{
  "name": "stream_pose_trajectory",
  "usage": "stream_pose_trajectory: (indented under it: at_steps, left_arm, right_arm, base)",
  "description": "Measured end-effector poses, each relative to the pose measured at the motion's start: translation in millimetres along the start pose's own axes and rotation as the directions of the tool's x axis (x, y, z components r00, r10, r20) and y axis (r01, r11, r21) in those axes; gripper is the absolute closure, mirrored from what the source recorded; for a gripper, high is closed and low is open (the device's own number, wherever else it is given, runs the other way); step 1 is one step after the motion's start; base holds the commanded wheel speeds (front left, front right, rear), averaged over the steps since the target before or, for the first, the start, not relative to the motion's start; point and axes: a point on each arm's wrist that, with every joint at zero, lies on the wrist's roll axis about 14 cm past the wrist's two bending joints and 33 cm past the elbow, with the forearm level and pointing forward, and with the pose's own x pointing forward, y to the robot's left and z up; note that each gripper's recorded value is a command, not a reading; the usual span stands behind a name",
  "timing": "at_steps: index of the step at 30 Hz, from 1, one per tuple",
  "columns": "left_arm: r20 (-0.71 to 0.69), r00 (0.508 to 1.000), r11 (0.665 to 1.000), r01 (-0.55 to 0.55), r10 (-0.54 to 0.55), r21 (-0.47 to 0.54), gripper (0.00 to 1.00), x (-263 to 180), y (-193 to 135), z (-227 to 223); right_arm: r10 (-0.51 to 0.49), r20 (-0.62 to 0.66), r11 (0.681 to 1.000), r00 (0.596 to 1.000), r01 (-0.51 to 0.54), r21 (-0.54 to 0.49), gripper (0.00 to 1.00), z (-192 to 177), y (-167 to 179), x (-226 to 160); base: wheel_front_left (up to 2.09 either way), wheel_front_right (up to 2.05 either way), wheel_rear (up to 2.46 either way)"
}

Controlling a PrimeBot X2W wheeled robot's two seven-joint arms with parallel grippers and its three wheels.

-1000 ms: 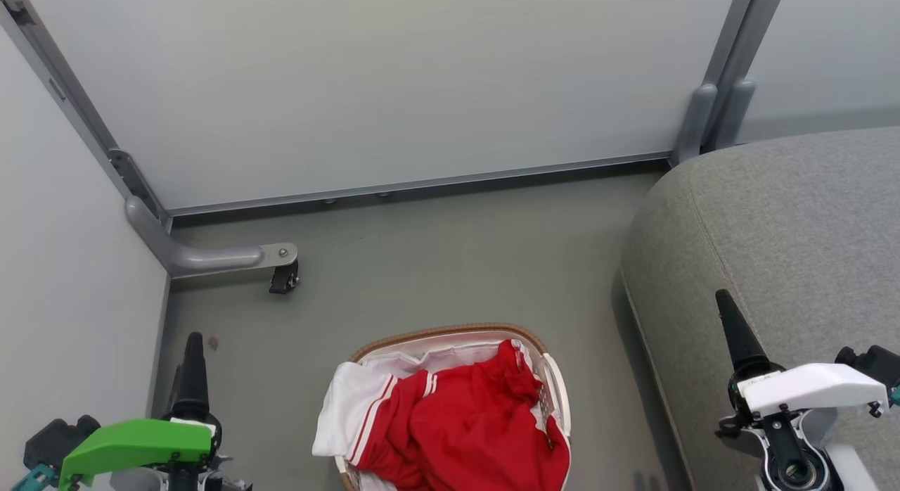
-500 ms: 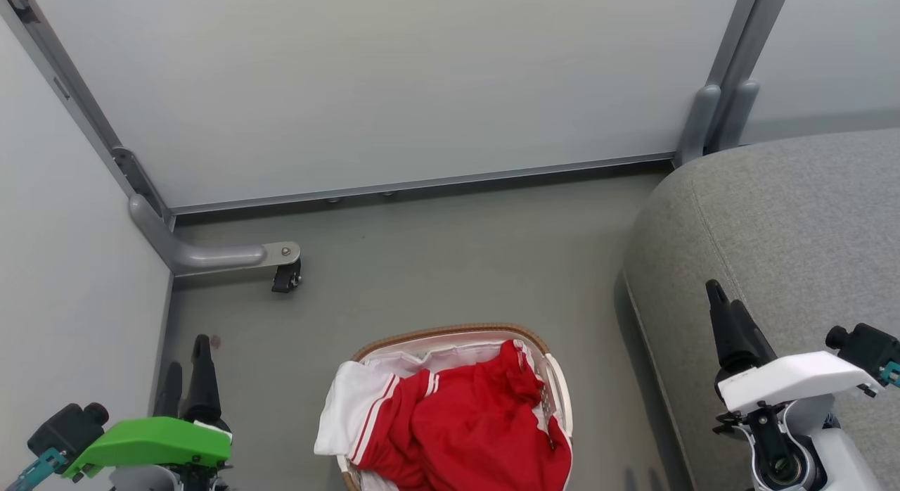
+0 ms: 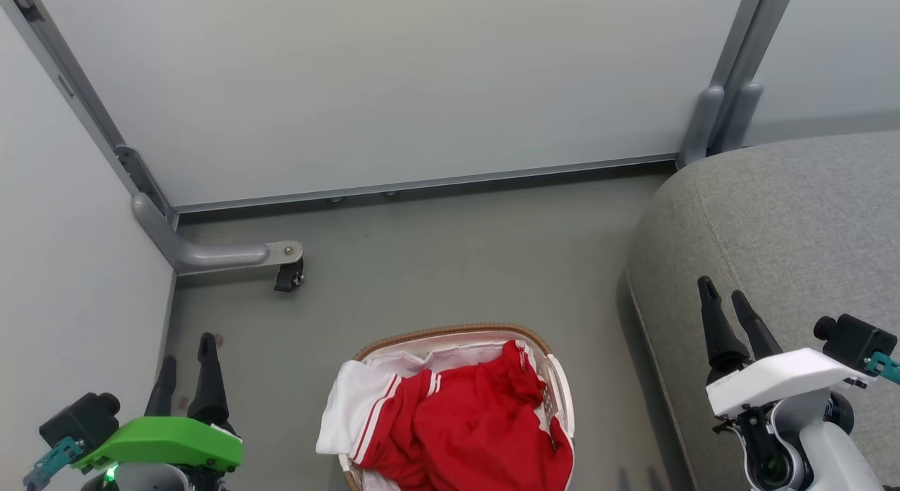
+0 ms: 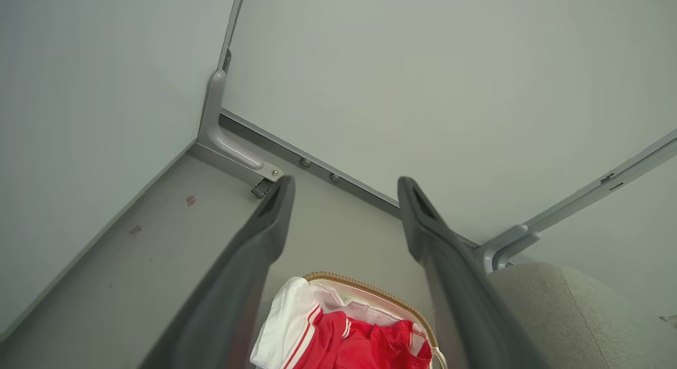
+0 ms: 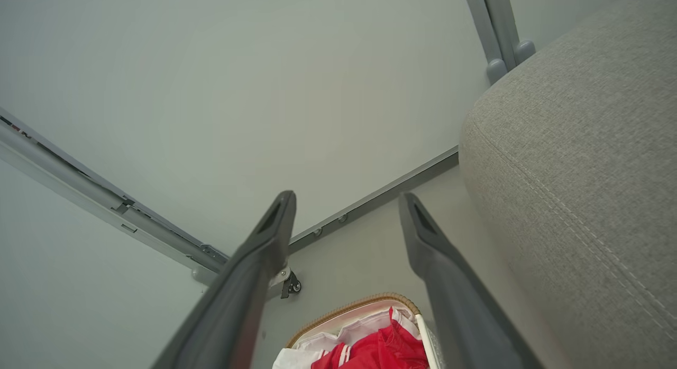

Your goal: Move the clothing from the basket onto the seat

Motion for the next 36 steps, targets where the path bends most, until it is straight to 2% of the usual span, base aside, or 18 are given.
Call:
stream_pose_trajectory:
  at_steps: [17,36]
  left_arm:
    - [0.006,0.999,0.971,0.036,-0.039,0.235,0.0,-2.6,-4.8,0.7]
    - [0.01,0.995,0.924,0.087,-0.098,0.374,0.0,-1.1,-22.9,-4.0]
  right_arm:
    - [0.052,0.006,0.979,0.999,-0.05,-0.2,0.0,-0.6,12.3,4.0]
    - [0.092,0.01,0.932,0.996,-0.082,-0.353,0.0,-5.0,24.2,9.3]
  base:
    - [0.0,0.0,0.0]
    - [0.0,0.0,0.0]
